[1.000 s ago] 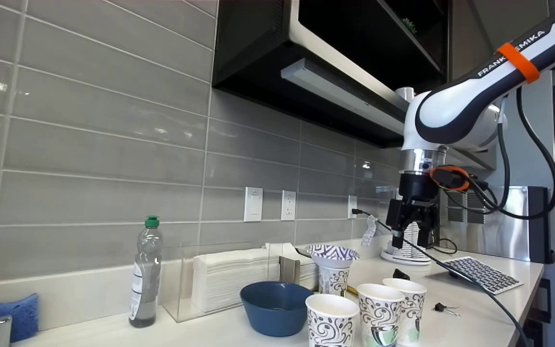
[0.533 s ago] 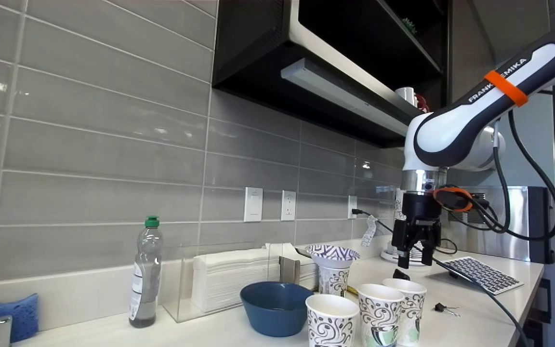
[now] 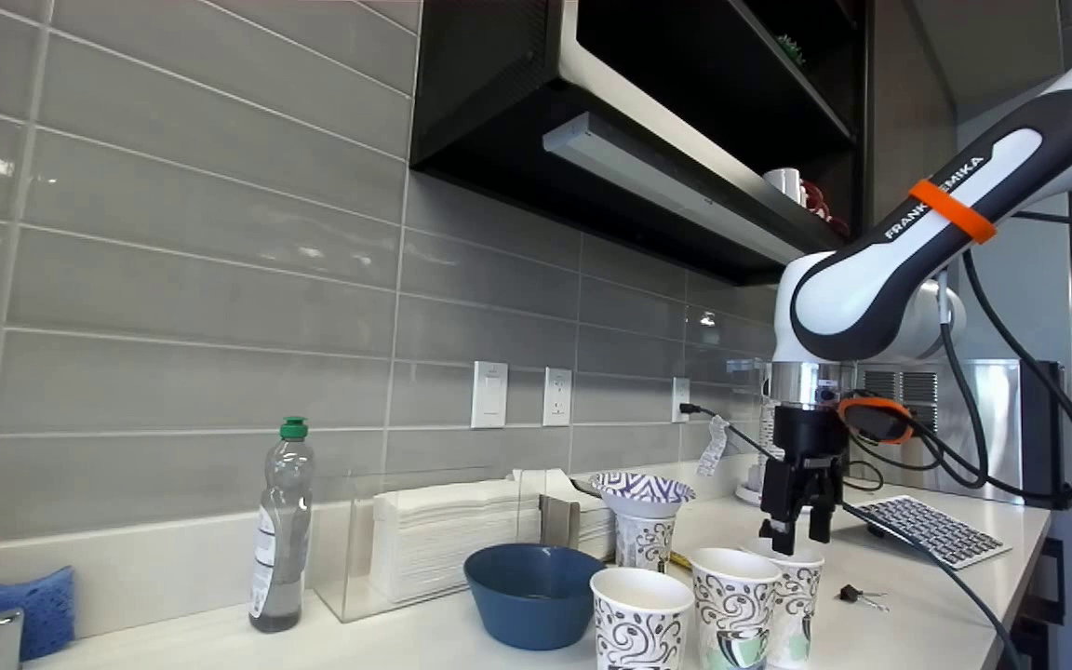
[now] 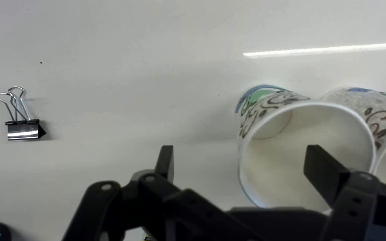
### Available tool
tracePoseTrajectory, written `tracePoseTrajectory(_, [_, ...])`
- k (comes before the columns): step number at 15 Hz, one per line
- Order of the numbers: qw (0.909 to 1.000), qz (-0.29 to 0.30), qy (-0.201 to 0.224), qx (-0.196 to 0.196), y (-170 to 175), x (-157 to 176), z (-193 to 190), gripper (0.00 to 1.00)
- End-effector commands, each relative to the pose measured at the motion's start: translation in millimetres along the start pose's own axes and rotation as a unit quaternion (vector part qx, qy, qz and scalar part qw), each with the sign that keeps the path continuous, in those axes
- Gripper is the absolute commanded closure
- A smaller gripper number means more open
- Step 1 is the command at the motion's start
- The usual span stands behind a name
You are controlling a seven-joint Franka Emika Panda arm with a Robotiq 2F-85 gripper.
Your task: Pick up the paper cup on the right and put it on the white plate on top of a paper cup
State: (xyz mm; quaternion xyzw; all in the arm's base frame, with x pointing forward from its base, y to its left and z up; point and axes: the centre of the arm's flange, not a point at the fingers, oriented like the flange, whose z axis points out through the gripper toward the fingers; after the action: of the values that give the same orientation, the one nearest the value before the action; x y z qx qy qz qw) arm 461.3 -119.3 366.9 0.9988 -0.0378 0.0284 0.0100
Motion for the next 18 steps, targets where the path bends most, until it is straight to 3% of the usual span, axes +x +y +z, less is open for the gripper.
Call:
tracePoseTrajectory(1, [0.9998,-0.018,0.004,0.006,5.9,1.7,11.0,0.24])
tracePoseTrajectory(5, [0.9996,-0.024,-0.001,0.01,8.5,1.8,14.2,0.56])
tracePoseTrajectory(11, [0.9999,-0.012,0.001,0.008,7.3,4.3,10.4,0.97])
tracePoseTrajectory(18, [0.9995,0.029,0.014,0.002,12.0,7.5,-12.9,0.99])
